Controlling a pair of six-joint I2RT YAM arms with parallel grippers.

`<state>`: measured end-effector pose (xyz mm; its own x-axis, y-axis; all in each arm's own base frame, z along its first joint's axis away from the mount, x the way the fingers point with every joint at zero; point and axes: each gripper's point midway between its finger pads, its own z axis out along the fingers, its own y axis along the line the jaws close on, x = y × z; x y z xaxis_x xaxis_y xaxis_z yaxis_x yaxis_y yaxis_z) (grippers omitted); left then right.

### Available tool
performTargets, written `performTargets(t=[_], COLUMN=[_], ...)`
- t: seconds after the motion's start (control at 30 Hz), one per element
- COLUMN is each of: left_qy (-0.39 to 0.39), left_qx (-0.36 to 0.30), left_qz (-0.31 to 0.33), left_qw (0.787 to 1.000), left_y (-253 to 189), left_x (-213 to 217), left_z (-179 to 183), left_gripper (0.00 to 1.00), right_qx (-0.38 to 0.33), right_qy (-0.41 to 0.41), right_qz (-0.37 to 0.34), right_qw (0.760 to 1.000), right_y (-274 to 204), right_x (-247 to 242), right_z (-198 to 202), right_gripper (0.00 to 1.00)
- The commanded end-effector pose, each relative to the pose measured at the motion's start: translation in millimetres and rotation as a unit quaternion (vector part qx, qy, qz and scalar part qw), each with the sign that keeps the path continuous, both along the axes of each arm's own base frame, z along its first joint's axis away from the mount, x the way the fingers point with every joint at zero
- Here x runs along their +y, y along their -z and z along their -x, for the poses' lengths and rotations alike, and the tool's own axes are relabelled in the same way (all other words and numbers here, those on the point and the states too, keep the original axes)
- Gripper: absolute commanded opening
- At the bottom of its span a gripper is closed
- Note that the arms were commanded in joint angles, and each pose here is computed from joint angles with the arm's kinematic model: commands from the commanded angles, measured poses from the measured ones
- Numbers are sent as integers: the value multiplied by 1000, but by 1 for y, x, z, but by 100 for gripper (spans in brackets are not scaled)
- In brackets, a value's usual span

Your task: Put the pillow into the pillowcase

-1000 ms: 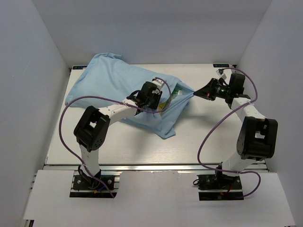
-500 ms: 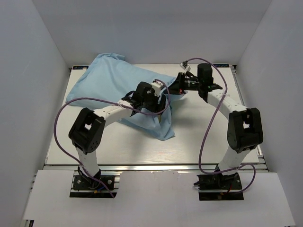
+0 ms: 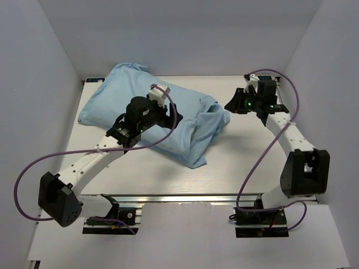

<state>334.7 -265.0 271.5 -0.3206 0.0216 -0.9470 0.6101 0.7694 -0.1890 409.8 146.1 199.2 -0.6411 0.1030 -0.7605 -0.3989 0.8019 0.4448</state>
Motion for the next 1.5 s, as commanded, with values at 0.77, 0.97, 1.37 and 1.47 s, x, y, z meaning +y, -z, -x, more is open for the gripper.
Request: performTargets(t=[0.77, 0.97, 1.37, 1.47], left_qy=[-76, -77, -72, -72], left_qx=[173, 170, 160, 157], left_qz=[-150, -148, -134, -125], left_qw=[971, 971, 975, 977], left_y=[196, 193, 180, 176], left_x=[17, 19, 16, 16], left_z=[19, 22, 22, 24], left_gripper=[84, 84, 85, 85], right_qx=[-15, -182, -337, -310], right_qy=[-246, -410, -575, -590], right_qz=[220, 237, 337, 351], right_qw=[944, 862, 665, 658], right_y=[121, 99, 94, 112], right_x=[95, 113, 113, 114], right_z=[119, 136, 132, 121], right_gripper=[89, 89, 75, 69])
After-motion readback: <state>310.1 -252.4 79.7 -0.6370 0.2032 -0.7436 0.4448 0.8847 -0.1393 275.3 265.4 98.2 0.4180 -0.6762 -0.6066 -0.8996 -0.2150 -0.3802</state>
